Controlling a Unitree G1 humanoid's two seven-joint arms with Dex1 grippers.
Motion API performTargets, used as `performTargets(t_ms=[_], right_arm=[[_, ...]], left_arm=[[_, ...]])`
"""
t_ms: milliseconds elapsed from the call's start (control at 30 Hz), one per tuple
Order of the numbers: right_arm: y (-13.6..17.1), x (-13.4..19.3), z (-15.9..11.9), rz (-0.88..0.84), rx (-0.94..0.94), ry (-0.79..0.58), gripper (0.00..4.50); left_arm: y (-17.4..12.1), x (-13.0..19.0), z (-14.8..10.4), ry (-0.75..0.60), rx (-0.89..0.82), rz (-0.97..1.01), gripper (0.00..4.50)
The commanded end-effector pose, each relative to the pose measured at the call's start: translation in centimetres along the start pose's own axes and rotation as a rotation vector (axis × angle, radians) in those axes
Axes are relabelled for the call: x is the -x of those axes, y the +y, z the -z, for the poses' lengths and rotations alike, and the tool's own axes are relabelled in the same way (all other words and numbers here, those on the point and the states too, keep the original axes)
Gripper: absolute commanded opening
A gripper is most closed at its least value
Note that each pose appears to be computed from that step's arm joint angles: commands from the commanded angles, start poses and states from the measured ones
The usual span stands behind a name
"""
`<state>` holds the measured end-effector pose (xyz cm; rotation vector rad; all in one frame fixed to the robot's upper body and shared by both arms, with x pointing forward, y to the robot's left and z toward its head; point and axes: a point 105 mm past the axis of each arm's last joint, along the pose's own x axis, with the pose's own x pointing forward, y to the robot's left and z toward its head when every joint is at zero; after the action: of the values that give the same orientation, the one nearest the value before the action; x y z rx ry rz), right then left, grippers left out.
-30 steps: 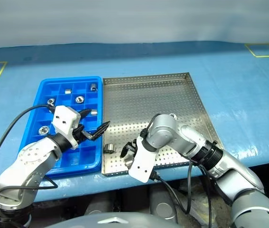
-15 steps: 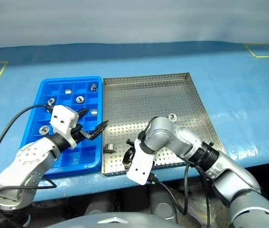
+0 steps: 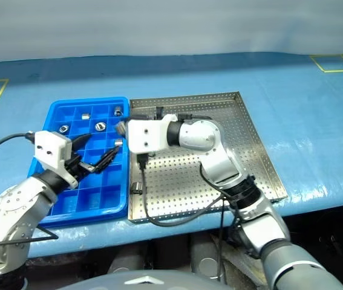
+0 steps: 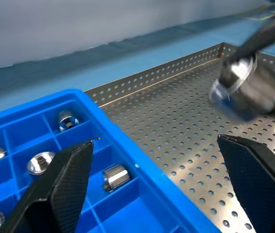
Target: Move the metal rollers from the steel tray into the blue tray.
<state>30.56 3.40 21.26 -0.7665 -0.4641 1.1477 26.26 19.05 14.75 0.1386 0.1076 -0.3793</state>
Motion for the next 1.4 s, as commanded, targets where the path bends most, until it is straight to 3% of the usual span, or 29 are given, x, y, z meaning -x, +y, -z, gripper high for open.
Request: performTargets(t_ms=[33,700,1400], right_arm=[[-0.8,-0.2,-0.5,0.117,-0.137,-0.062,1.36],[4.6,-6.7,0.7,-0.052,-0.441,-0.219,1.36],[5.7,-8.9,5.5,-0.014,-0.534,-0.083,1.36]], left_arm=[[1.4,1.6,-1.1,-0.026,-0.046,-0.076,4.5],[0.8,7.2,0.3,0.017,-0.013,-0.179,4.5],[-1.1,5.8,0.0,-0.014,0.008,-0.125,4.5]])
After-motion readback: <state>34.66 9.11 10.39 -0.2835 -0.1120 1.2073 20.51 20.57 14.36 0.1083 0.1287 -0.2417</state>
